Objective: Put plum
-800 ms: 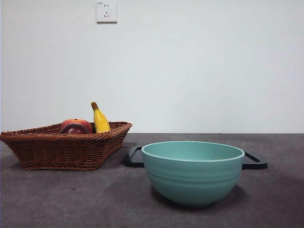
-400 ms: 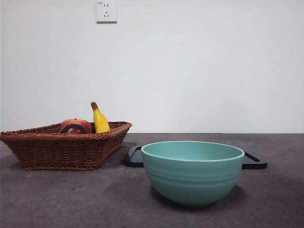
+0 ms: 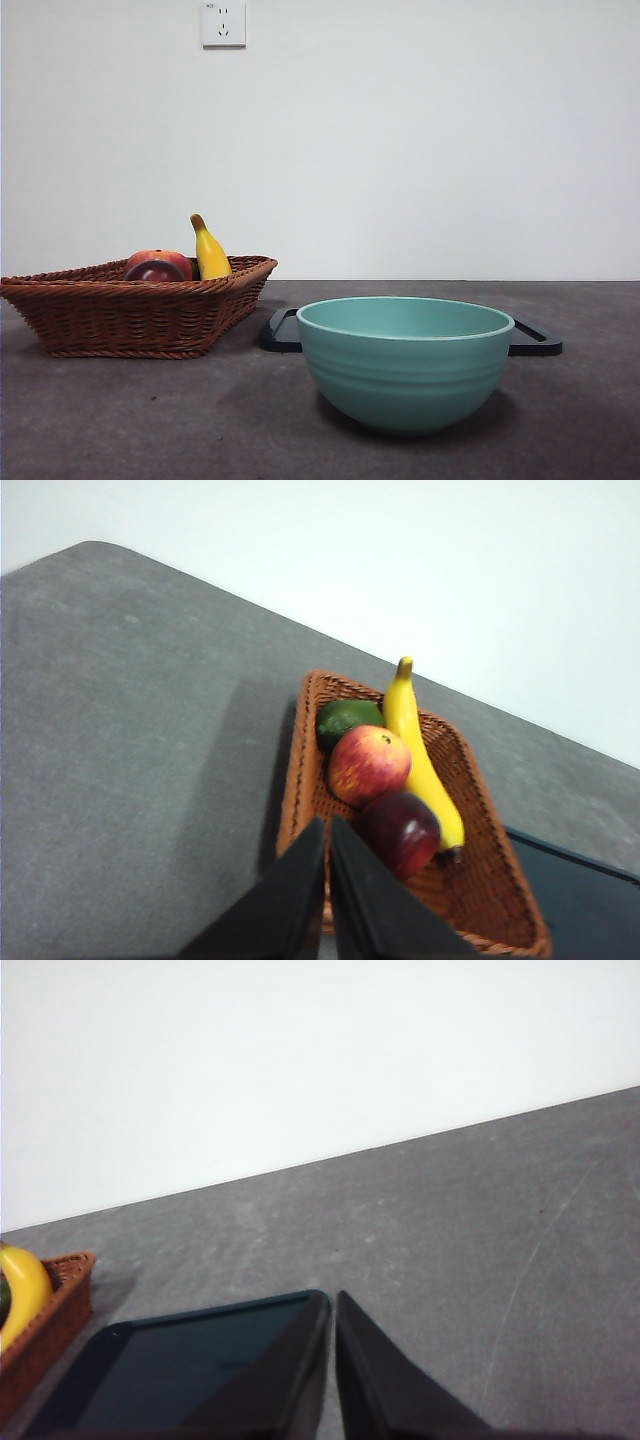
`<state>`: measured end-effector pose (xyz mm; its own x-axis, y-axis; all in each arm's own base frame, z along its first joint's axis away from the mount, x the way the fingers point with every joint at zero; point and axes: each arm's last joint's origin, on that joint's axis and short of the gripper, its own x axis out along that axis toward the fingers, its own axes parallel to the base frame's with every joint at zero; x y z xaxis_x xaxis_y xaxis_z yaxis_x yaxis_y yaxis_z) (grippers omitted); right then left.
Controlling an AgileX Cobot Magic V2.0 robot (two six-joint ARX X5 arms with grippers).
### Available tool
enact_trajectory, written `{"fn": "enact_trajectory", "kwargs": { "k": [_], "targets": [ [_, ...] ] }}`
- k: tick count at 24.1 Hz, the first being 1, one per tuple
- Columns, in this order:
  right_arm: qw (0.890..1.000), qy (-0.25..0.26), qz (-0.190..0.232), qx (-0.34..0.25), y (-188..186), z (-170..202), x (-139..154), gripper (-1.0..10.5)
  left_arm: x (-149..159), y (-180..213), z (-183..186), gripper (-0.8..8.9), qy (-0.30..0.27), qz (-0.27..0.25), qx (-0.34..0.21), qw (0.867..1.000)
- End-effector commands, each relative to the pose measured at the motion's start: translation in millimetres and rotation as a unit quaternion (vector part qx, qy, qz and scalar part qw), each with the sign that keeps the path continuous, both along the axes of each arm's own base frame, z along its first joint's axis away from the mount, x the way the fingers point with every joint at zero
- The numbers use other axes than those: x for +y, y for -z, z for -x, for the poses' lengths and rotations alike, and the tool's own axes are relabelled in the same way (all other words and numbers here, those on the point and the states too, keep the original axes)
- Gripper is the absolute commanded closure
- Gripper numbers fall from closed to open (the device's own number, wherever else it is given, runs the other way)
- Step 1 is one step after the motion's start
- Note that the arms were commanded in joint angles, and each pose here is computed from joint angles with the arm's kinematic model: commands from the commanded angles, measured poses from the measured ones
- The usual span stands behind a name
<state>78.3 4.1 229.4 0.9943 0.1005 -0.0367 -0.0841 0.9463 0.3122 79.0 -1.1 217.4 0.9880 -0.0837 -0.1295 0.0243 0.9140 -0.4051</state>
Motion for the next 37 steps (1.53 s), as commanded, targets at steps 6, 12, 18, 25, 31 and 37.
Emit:
{"fn": "enact_trajectory", "kwargs": {
  "k": [6, 12, 18, 25, 31, 37],
  "targets": [
    [0.998, -0.044, 0.042, 0.023, -55.6, 7.0, 2.2, 9.4, -3.8, -46.6, -2.4, 8.04, 0.077, -0.038, 0.044, 0.995],
    [0.984, -0.129, 0.072, 0.102, -86.2, 5.0, 6.5, 9.4, -8.1, -77.6, -12.6, 8.04, 0.172, -0.07, 0.1, 0.977],
    [0.958, -0.207, 0.086, 0.18, -108.7, -2.4, 10.3, 9.4, -12.3, -104.0, -23.3, 8.05, 0.252, -0.076, 0.14, 0.955],
    [0.924, -0.285, 0.092, 0.238, -120.1, -12.5, 16.6, 9.4, -19.3, -123.6, -22.8, 8.05, 0.341, -0.098, 0.184, 0.917],
    [0.882, -0.353, 0.11, 0.293, -114.3, -14.5, 26.9, 9.4, -23.6, -127.2, -18.3, 8.05, 0.375, -0.115, 0.201, 0.898],
    [0.88, -0.358, 0.111, 0.293, -114.4, -14.0, 28.2, 8.9, -23.6, -127.5, -18.7, 6.37, 0.374, -0.116, 0.199, 0.898]
  ]
}}
